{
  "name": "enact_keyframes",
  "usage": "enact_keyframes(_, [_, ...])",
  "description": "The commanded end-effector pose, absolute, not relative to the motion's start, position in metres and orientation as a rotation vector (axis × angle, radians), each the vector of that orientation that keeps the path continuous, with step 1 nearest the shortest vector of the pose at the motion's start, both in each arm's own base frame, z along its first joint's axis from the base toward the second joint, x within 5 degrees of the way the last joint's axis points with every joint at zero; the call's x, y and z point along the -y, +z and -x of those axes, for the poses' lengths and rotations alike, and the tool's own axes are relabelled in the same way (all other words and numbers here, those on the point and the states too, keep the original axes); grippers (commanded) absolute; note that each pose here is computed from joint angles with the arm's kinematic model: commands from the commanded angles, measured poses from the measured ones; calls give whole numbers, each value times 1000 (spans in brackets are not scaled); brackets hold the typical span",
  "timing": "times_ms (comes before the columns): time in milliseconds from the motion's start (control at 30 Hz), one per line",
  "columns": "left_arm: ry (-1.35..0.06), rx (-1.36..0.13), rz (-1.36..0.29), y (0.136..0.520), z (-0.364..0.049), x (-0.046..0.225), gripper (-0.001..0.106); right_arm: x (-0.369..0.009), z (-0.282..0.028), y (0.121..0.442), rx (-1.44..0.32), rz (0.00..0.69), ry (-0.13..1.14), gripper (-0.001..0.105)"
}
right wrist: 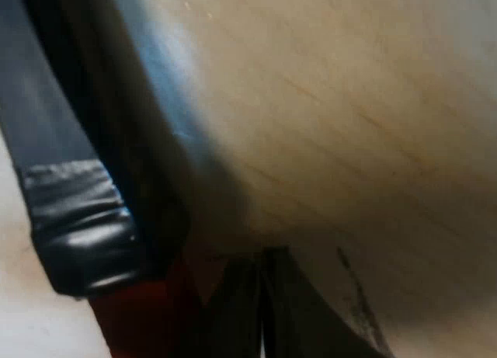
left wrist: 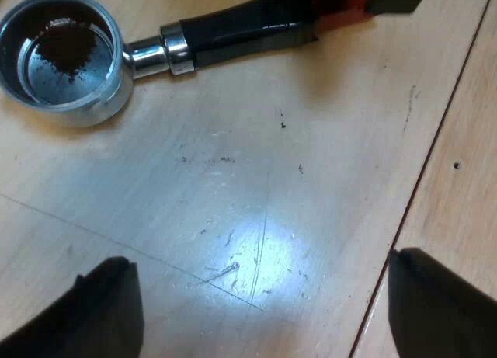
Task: Put the handle in the coffee machine
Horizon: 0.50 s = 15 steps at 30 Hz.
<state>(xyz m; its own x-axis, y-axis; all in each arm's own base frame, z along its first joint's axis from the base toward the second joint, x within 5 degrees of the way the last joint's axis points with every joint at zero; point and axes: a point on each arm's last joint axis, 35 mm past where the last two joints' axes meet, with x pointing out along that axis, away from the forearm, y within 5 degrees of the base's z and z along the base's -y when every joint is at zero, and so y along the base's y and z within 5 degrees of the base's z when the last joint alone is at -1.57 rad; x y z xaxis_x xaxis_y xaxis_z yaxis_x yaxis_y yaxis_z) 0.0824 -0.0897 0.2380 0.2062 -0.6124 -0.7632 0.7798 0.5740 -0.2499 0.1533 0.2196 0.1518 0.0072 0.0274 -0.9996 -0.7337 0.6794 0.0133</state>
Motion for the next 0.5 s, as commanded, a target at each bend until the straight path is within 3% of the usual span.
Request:
enact_keyframes(33, [-969,-942,-206,243,-83,90,68,-224,-147,148,-1484,616,691,0])
enact_keyframes(267, [-837,-961,-253,251,-83,85,68,-240,-131,149,-1444,598,731,0])
enact_keyframes(500, [-815,-1005,-273,250,-80,81,68,-255,-128,150,-1393,480,769,0])
